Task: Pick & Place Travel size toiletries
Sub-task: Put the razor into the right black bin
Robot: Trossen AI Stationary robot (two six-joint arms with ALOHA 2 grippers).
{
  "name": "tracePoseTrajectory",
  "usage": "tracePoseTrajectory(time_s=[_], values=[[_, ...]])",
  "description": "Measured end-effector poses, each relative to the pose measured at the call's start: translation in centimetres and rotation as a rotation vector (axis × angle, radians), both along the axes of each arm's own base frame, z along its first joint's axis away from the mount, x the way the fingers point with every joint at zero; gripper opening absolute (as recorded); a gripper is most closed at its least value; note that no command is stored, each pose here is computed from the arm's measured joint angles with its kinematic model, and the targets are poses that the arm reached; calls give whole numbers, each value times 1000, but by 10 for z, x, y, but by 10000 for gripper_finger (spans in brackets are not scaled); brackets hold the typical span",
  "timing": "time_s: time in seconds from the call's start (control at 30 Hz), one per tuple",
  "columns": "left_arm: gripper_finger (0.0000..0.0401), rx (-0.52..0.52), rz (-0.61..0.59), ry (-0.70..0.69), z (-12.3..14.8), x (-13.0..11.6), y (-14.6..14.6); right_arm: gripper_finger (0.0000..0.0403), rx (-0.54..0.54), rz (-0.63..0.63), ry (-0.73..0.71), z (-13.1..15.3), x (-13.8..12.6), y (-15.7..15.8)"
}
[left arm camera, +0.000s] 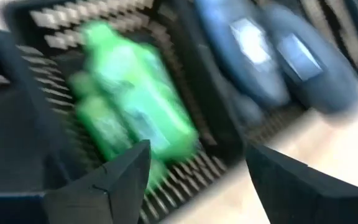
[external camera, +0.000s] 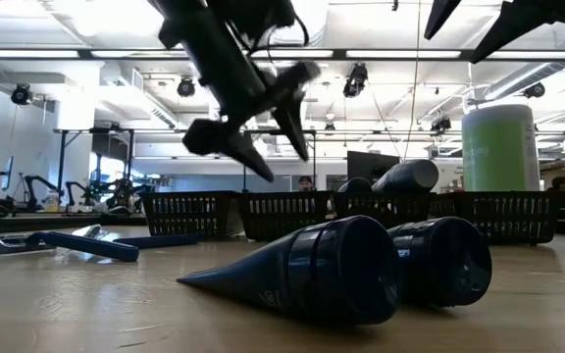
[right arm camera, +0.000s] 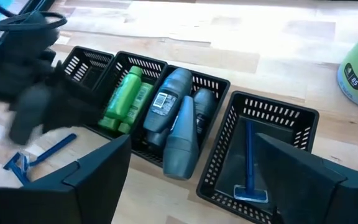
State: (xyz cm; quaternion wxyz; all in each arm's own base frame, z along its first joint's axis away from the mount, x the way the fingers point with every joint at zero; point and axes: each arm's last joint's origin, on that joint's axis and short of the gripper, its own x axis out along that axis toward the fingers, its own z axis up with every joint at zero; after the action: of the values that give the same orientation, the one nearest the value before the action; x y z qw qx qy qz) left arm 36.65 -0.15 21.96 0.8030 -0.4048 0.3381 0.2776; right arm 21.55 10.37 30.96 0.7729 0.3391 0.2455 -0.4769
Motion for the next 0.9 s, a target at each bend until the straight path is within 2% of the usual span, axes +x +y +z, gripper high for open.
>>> tracePoseTrajectory(time_s=[0.03, 0.1, 0.2, 0.27, 0.33, 0.43, 0.53, 0.73, 0.9], values=[[268, 12, -80, -3, 4, -1, -5, 337, -2, 4, 4, 0, 0, 0], [268, 68, -321, -12, 12, -4, -17, 343, -5, 12, 10, 0, 0, 0], [264, 163, -830, -31, 21, -15, -48, 348, -15, 33, 28, 0, 0, 0], [262, 174, -1122, -5, 20, -29, -72, 350, -18, 43, 37, 0, 0, 0], [261, 208, -1279, 85, 15, -44, -92, 348, -12, 49, 44, 0, 0, 0], [261, 310, -1368, 289, 6, -64, -110, 340, -3, 60, 60, -1, 0, 1], [261, 394, -1379, 402, -7, -78, -124, 331, -5, 67, 67, -2, 0, 1], [261, 408, -1361, 420, -29, -94, -140, 317, -6, 69, 70, -2, 0, 1], [259, 399, -1242, 522, -48, -106, -132, 313, -5, 68, 70, -2, 0, 1]])
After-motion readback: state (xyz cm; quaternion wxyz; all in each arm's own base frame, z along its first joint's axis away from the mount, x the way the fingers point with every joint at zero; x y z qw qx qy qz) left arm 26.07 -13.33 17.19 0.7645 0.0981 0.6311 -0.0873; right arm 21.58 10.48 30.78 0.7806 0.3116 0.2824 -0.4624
